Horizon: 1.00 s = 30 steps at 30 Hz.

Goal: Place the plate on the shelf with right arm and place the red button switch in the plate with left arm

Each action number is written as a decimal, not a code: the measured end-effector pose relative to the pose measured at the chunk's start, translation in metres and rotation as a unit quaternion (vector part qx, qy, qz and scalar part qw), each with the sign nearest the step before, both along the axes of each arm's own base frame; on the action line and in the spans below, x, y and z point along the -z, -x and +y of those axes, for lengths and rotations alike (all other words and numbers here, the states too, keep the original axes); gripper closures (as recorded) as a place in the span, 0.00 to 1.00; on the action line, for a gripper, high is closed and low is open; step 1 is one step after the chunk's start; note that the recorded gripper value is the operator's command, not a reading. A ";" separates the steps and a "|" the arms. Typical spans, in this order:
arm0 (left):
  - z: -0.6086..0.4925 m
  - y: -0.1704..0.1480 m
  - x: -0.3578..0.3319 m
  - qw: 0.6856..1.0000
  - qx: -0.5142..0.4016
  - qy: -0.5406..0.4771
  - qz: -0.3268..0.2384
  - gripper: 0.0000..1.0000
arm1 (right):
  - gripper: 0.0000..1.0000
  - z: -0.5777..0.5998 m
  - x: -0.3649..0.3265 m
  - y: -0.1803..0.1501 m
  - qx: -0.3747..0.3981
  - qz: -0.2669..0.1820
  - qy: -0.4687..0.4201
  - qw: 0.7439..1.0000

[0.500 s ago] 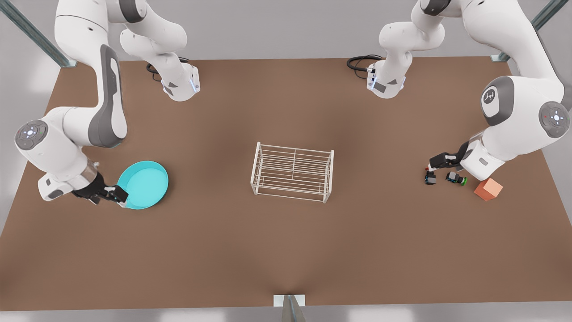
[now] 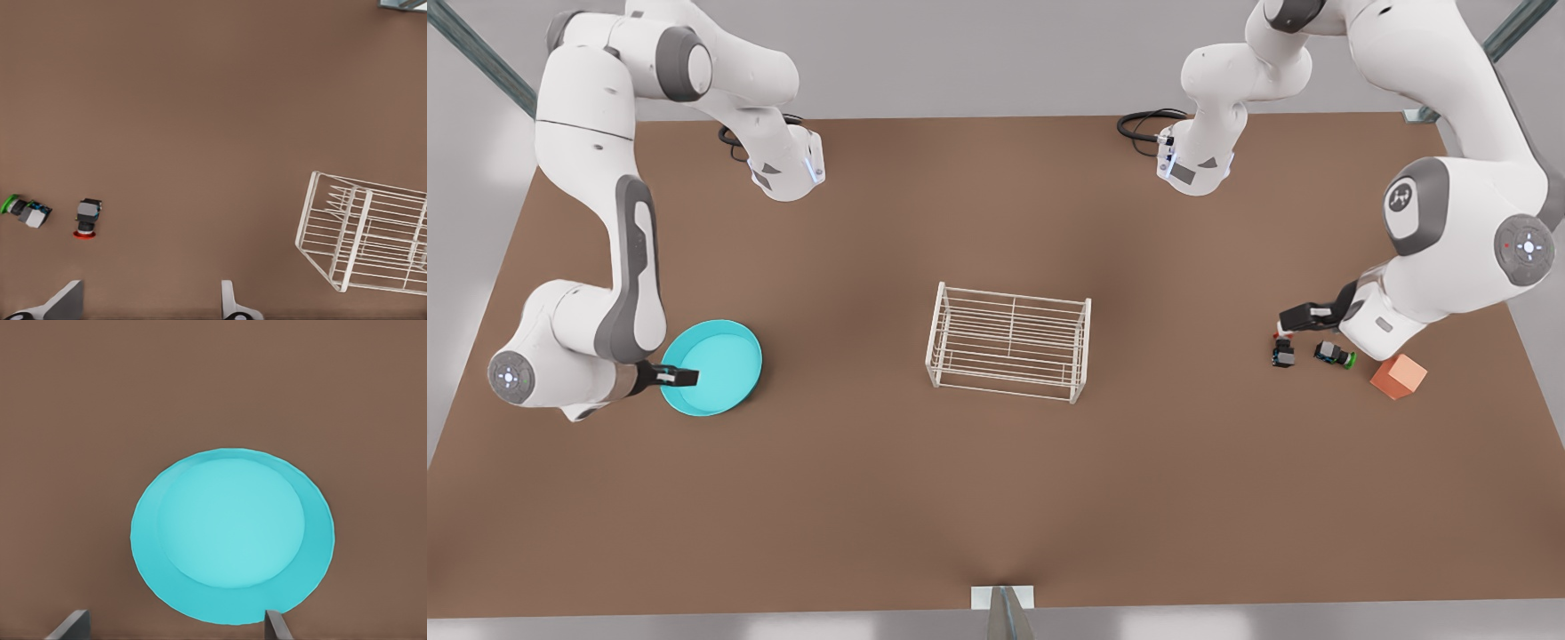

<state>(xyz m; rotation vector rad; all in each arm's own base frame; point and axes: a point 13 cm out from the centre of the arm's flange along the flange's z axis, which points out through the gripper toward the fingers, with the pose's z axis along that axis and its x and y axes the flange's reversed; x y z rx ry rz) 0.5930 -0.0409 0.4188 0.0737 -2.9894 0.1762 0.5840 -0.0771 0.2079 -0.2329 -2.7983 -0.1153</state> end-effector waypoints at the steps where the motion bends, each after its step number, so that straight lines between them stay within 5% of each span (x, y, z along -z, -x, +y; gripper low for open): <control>1: 0.001 0.003 0.004 1.000 0.000 -0.003 0.007 0.00 | 0.01 -0.004 0.007 0.005 -0.001 0.001 -0.006 1.000; 6: 0.031 0.022 0.020 0.999 -0.024 -0.014 0.040 0.00 | 0.00 -0.034 0.041 0.012 -0.023 -0.017 -0.022 0.999; 17: 0.031 0.014 0.022 0.999 -0.028 -0.015 0.030 0.00 | 0.00 -0.091 0.087 0.013 -0.129 -0.106 -0.014 0.986; 30: 0.063 0.009 0.027 0.998 -0.051 -0.020 0.033 0.00 | 0.00 -0.117 0.130 0.000 -0.243 -0.148 -0.015 0.958</control>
